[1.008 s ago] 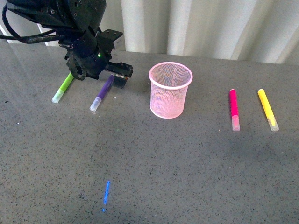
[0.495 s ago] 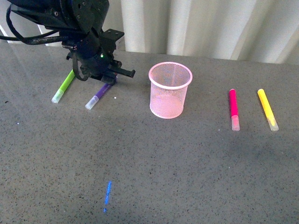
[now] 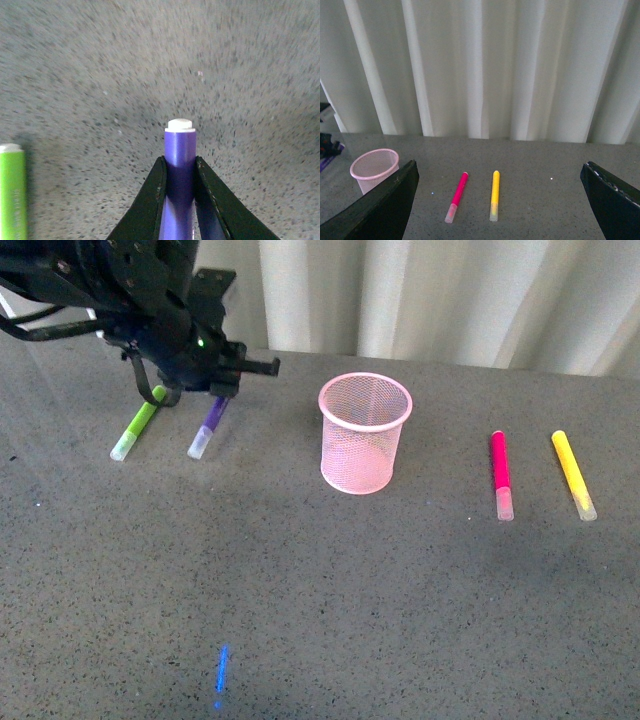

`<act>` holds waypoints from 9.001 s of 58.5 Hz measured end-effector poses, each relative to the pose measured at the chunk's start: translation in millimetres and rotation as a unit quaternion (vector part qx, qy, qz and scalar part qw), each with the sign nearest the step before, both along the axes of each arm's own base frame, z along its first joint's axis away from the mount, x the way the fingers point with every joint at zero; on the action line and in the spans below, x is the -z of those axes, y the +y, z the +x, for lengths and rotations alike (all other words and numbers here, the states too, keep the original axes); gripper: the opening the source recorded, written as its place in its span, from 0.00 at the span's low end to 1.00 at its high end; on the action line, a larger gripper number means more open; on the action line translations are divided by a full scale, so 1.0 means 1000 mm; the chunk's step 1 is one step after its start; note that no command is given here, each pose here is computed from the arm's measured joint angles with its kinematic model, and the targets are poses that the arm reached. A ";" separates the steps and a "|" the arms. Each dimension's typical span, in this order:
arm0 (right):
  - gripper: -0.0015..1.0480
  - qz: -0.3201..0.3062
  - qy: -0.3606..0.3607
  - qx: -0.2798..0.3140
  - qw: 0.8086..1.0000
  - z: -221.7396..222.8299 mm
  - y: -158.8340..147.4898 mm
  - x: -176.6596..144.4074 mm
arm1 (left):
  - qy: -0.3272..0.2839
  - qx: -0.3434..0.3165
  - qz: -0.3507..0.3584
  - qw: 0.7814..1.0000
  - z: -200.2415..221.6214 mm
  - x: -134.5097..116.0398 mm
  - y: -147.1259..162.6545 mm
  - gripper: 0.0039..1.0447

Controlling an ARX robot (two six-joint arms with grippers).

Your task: Insert purple and pink pens into pink cup

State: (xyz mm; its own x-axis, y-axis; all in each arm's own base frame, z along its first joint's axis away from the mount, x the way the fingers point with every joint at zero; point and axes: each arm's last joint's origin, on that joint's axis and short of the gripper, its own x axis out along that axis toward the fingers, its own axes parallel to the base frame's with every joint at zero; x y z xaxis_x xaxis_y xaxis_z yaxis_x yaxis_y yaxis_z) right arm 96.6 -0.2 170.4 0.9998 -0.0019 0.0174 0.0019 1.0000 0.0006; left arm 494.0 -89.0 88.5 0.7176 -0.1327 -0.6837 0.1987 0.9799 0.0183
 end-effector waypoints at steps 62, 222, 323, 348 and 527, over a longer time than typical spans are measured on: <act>0.93 0.000 0.000 0.000 1.000 0.000 0.000 0.000 | -0.352 -0.055 -0.290 0.888 -0.104 -0.044 -0.082 0.12; 0.93 0.000 0.000 0.000 1.000 0.000 0.000 0.000 | -0.361 -0.096 -0.059 0.926 -0.308 -0.075 0.090 0.47; 0.93 0.000 0.000 0.000 1.000 0.000 0.000 0.000 | -0.370 -0.092 -0.049 0.923 -0.386 -0.081 0.089 0.03; 0.93 0.000 0.000 0.000 1.000 0.000 0.000 0.000 | -0.368 -0.092 -0.049 0.924 -0.397 -0.078 0.089 0.14; 0.11 0.217 0.404 0.049 0.887 0.339 0.017 0.115 | -0.368 -0.091 -0.047 0.924 -0.397 -0.078 0.089 0.94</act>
State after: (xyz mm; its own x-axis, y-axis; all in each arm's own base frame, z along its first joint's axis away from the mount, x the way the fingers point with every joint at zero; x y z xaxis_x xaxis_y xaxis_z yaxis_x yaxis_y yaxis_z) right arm 436.0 16.7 55.7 0.6806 0.0786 -0.7285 0.2645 0.9008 0.3443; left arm 97.3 0.2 166.5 1.0000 0.0023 0.0067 -0.0023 1.0000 -0.0052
